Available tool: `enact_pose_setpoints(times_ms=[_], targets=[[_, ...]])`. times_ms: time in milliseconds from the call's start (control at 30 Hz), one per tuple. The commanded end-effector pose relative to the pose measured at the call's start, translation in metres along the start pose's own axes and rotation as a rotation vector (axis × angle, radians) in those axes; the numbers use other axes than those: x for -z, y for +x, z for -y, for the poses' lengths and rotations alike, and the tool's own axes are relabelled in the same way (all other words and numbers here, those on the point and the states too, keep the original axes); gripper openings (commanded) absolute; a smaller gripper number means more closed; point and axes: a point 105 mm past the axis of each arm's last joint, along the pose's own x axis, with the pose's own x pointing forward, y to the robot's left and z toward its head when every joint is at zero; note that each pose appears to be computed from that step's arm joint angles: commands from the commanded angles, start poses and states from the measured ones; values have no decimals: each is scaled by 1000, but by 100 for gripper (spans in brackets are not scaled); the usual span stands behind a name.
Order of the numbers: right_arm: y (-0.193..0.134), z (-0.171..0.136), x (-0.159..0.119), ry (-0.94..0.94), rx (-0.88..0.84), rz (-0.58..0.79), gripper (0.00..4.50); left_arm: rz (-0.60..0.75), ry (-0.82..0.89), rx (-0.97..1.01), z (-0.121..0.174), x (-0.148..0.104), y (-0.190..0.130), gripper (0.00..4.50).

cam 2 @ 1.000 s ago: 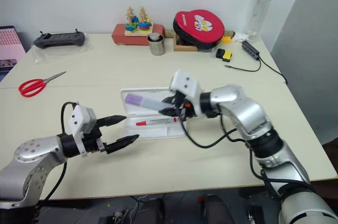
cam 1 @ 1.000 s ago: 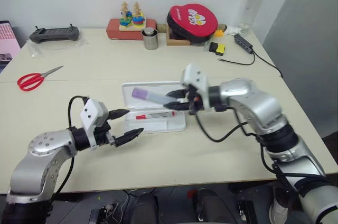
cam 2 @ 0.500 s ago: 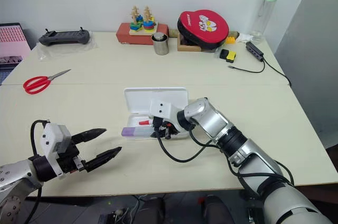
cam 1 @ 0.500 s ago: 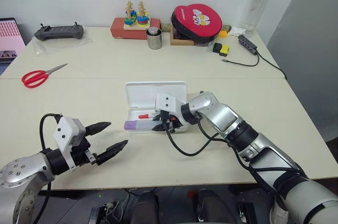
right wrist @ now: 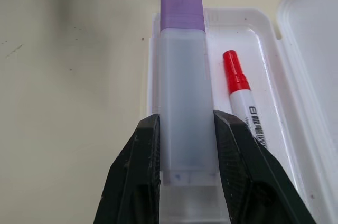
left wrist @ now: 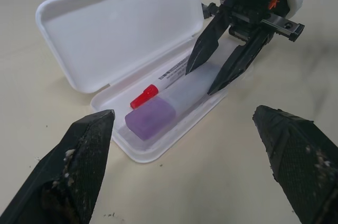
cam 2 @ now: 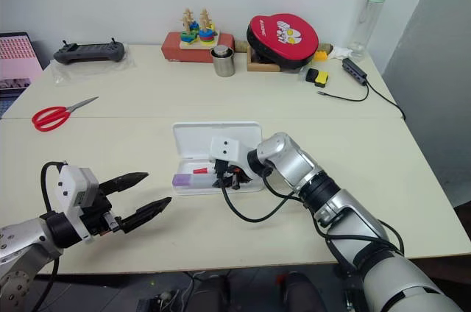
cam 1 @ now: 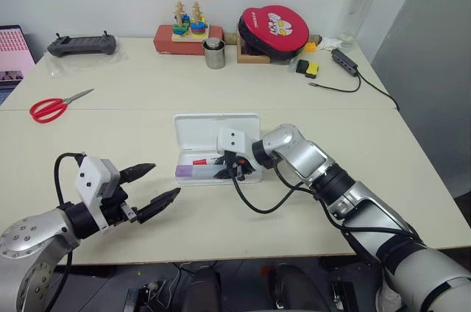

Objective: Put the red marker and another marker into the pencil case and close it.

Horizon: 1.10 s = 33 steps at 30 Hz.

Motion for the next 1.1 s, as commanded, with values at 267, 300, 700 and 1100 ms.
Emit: enact_pose_setpoints(times_ms=[267, 300, 700, 1100], targets=[[-6, 5, -14, -19, 12, 55, 225, 31, 38, 37, 2, -16, 9, 450], [-7, 6, -17, -17, 19, 69, 250, 34, 42, 42, 2, -18, 10, 450], [-115, 7, -82, 111, 155, 563, 448, 157, 78, 168, 16, -49, 61, 450], [-146, 75, 56, 604, 984, 209, 448, 296, 74, 222, 27, -94, 135, 450]])
